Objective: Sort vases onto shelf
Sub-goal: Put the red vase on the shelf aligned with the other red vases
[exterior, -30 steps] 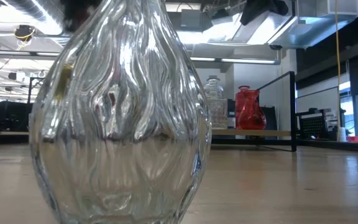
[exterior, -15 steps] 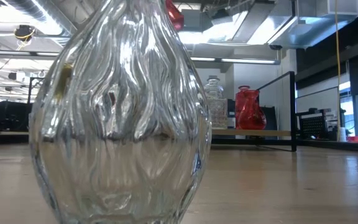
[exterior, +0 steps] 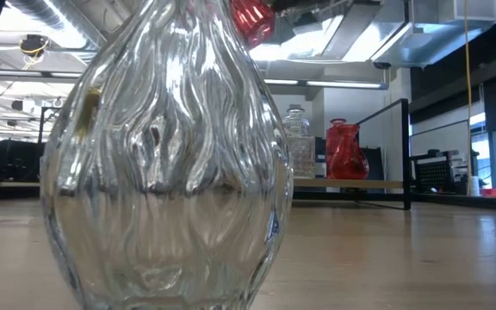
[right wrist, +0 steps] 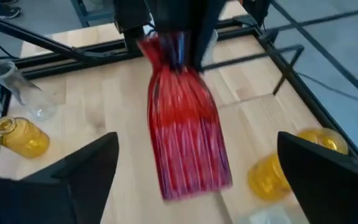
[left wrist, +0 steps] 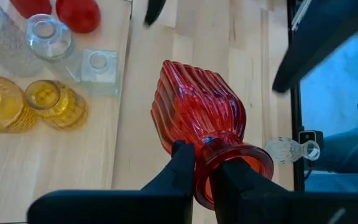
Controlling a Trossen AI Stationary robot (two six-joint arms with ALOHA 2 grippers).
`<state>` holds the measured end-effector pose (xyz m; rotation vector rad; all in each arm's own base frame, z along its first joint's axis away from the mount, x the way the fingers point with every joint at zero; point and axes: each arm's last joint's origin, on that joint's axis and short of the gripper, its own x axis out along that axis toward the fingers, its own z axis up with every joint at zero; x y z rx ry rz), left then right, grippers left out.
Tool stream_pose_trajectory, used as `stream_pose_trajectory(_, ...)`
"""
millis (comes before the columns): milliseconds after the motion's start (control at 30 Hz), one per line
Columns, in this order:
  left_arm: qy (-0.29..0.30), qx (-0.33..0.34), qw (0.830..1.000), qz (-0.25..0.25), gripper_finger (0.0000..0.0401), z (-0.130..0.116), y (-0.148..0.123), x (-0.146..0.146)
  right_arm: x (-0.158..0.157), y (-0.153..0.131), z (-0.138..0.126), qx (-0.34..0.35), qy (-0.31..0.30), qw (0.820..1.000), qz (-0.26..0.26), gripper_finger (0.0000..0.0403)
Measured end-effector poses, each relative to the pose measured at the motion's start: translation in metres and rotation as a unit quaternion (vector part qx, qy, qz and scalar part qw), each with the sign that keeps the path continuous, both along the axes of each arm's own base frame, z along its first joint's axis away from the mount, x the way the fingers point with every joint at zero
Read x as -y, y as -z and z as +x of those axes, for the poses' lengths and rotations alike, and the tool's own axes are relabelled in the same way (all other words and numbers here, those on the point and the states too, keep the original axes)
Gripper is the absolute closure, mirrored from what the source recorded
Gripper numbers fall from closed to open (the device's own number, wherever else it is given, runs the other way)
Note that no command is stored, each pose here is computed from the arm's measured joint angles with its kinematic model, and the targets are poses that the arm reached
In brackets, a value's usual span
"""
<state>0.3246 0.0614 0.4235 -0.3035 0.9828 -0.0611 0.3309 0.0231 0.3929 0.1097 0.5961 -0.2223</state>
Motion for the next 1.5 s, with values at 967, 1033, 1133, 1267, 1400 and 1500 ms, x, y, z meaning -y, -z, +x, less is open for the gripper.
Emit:
stream_pose_trajectory(967,0.000,0.041,0.999,-0.002,0.0382,0.024,0.005,0.011,0.036,0.036,0.028,-0.066,-0.108,0.989,0.077,0.0096)
stream_pose_trajectory(1033,-0.005,0.039,0.999,-0.004,0.0382,0.023,0.005,0.008,0.037,0.039,0.028,-0.078,-0.097,0.990,0.069,0.0124)
stream_pose_trajectory(1133,-0.013,0.034,0.999,-0.008,0.0382,0.022,0.005,0.005,0.037,0.040,0.029,-0.079,-0.101,0.990,0.060,0.0189)
stream_pose_trajectory(1267,-0.012,0.034,0.999,-0.014,0.0370,0.022,0.006,0.004,0.036,0.040,0.030,-0.078,-0.114,0.989,0.057,0.0211)
stream_pose_trajectory(1400,-0.008,0.036,0.999,0.002,0.0325,0.022,0.006,0.003,0.037,0.040,0.030,-0.078,-0.102,0.989,0.069,0.0211)
stream_pose_trajectory(1500,-0.007,0.014,1.000,0.008,0.0299,0.018,0.008,0.001,0.036,0.041,0.030,-0.078,-0.087,0.990,0.083,0.0211)
